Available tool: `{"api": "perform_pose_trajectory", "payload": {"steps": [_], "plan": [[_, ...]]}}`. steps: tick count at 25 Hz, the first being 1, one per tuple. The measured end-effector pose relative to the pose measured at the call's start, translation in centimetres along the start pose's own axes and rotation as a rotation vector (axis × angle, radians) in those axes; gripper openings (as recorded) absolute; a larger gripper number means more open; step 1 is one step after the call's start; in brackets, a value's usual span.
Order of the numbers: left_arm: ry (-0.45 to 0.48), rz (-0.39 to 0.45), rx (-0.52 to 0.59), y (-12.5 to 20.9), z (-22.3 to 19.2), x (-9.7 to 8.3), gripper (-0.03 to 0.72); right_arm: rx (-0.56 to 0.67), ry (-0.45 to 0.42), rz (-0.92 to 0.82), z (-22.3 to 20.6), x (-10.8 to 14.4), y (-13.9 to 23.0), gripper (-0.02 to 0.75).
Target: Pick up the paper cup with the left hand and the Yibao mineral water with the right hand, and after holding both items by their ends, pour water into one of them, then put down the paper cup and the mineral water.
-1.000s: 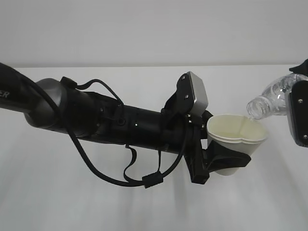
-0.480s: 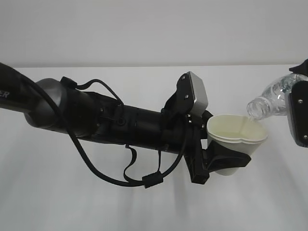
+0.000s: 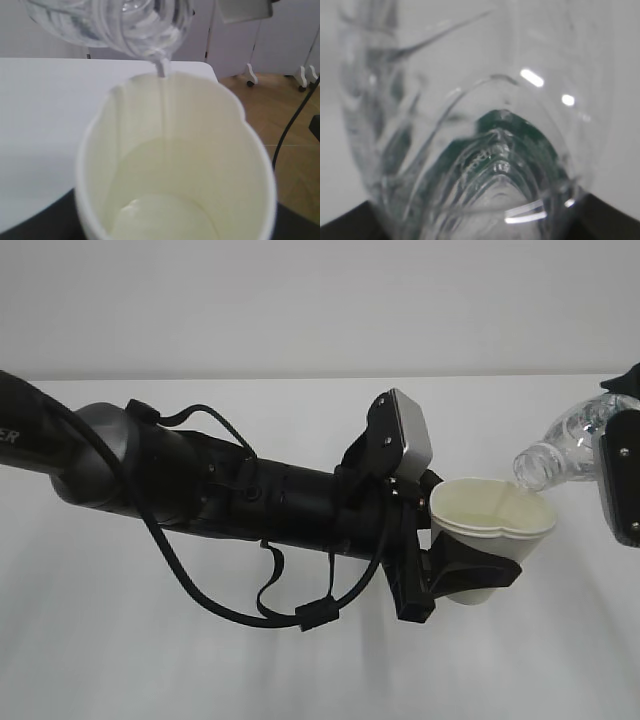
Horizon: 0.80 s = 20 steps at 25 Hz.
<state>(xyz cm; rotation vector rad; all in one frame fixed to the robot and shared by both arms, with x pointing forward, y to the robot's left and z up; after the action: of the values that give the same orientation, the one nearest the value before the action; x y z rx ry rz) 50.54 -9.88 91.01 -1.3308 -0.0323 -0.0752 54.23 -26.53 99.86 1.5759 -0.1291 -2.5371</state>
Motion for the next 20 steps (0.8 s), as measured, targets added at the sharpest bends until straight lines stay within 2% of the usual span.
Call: {"api": "perform_pose_trajectory", "payload": {"steps": [20], "plan": [[0.0,0.0,0.0,0.0,0.0,0.0,0.417,0.0,0.0,0.0,0.0,0.0,0.0,0.457]]}}
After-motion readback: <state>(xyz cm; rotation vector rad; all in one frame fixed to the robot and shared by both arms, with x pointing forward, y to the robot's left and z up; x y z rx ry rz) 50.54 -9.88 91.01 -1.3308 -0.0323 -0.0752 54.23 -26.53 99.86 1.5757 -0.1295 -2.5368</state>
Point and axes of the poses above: a point on each arm's last joint axis where the gripper is mounted, z pointing back along that axis away from the gripper, x along the wrist's bending axis when the last joint is at zero, y = z × x, the point moved 7 cm from there along -z, pointing out along that axis toward the gripper, and after that the axes turned 6 degrees about -z, right-handed, at the moved point
